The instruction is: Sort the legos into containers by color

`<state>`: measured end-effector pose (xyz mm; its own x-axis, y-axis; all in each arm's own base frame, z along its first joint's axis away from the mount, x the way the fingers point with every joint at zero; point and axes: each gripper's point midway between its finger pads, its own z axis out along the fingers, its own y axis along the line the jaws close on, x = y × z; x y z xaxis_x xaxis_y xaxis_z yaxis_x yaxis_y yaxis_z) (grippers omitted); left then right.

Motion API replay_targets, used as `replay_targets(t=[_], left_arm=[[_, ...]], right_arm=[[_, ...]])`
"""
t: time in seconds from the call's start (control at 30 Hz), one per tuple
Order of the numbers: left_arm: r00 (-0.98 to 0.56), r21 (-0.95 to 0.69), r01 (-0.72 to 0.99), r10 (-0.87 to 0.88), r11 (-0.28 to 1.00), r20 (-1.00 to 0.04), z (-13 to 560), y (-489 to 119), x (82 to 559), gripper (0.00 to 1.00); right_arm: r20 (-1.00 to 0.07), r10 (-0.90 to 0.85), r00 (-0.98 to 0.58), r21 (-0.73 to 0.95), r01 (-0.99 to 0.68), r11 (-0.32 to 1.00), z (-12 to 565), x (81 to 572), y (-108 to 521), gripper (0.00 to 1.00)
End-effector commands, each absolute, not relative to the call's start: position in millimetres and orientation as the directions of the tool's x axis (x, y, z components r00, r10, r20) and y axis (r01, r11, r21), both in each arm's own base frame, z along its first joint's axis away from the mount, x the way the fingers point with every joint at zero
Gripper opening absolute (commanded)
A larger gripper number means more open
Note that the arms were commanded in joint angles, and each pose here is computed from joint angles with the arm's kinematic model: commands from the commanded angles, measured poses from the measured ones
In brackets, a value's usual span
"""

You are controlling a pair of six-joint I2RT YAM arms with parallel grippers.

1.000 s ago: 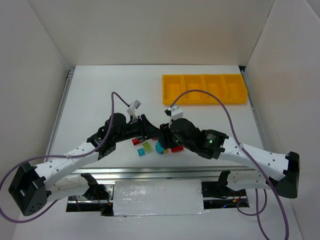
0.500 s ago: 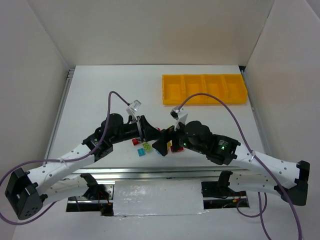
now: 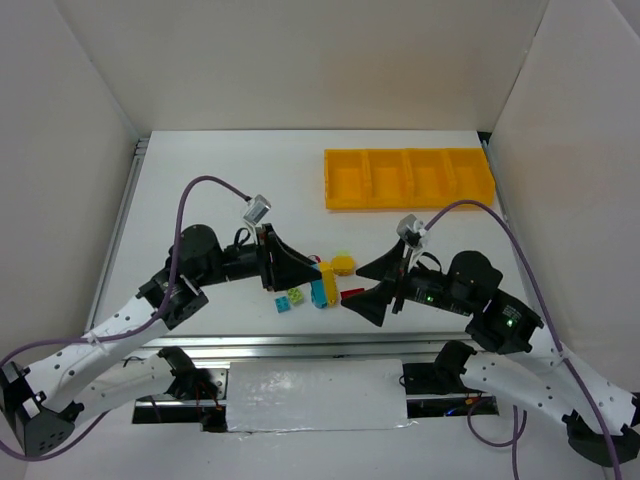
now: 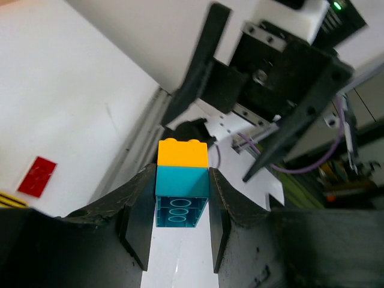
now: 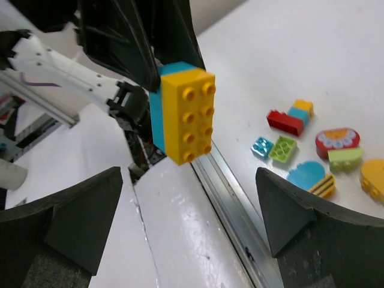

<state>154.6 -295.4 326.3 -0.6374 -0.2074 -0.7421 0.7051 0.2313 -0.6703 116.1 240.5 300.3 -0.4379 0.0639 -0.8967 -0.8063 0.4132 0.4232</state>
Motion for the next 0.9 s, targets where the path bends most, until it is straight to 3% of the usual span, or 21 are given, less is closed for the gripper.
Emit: replay_targets(t=[0.0,0.1,0.43,0.53,0.57,0.63,0.67,0.7,0.77,0.83,0.87], left_arm=[[-0.529,-0.538,0.843,-0.164,0.010,-0.833,366,-297,118,0.00],[-0.529,-0.527,0.848,-0.137,-0.050,-0.838,365,-299,108,0.00],[-0.521,-0.510,0.853,-0.144,-0.111,-0.841,370,-296,98,0.00],[-0.525,-0.510,0.850,-0.141,-0.130,-0.839,371,-298,97,0.00],[-0.524,-0.510,0.851,-0.141,-0.126,-0.840,371,-298,98,0.00],[-0.524,-0.516,0.852,-0.141,-0.093,-0.840,369,-299,103,0.00],[-0.523,-0.517,0.852,-0.144,-0.079,-0.840,370,-299,105,0.00],[-0.521,-0.518,0.853,-0.154,-0.058,-0.840,370,-299,109,0.00],[-0.523,-0.527,0.850,-0.153,-0.021,-0.838,368,-299,114,0.02],[-0.519,-0.529,0.849,-0.174,0.011,-0.837,371,-299,120,0.31],[-0.523,-0.535,0.845,-0.176,0.024,-0.834,370,-298,122,0.63]], right_arm=[[-0.921,0.087,-0.381,0.390,-0.882,0.264,323,100,247,0.99],[-0.916,0.091,-0.391,0.400,-0.906,0.140,336,85,255,0.96],[-0.889,0.079,-0.451,0.454,-0.890,0.038,343,86,279,0.85],[-0.890,0.093,-0.447,0.451,-0.892,0.025,346,88,282,0.65],[-0.891,0.094,-0.443,0.446,-0.895,0.014,346,86,283,0.42],[-0.889,0.086,-0.451,0.451,-0.892,-0.014,346,82,283,0.22],[-0.887,0.088,-0.454,0.454,-0.891,-0.023,346,81,283,0.06],[-0.887,0.092,-0.453,0.453,-0.891,-0.024,347,80,282,0.00],[-0.884,0.096,-0.457,0.457,-0.889,-0.016,346,81,281,0.00],[-0.881,0.109,-0.460,0.463,-0.887,0.000,345,83,280,0.00],[-0.880,0.118,-0.461,0.465,-0.885,0.007,344,84,279,0.00]])
